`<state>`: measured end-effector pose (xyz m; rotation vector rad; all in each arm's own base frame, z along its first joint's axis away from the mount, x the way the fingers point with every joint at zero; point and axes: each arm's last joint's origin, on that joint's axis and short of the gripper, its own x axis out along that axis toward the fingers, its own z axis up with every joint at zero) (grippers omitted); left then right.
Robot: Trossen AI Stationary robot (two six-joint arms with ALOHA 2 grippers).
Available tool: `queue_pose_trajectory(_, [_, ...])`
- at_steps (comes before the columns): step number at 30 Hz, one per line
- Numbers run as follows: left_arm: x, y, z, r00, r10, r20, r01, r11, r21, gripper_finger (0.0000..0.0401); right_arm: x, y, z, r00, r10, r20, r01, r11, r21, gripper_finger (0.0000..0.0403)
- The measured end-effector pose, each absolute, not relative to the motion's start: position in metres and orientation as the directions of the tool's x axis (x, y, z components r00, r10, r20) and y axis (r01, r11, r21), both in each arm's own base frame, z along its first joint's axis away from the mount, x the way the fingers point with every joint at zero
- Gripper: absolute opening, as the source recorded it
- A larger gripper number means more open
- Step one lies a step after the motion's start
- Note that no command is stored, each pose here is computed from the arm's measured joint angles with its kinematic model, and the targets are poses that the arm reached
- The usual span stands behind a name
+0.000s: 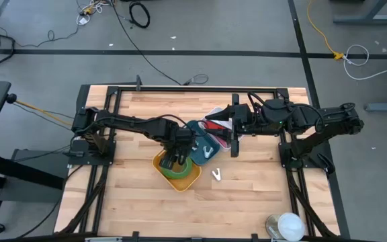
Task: Pick and place Stapler, Stapler remover, tape
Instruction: Put the purple staple remover into the blue bin
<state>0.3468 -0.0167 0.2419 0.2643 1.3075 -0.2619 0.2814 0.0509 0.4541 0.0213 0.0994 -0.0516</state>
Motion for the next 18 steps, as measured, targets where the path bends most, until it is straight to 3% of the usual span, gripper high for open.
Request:
queue_pose_trajectory(12, [0.344,-0.02,0.244,0.21,-0.042,-0.977,0.321,0.947,0.028,0.0208,0.281,0.051,0.453,0.993,-0.05,-0.11,0.052,0.999,0.016,0.019])
queue_pose_trajectory(18, [0.345,-0.022,0.272,0.23,-0.047,-0.972,0.247,0.969,0.012,0.0201,0.28,0.051,0.446,0.982,-0.053,-0.183,0.053,0.999,-0.003,0.019])
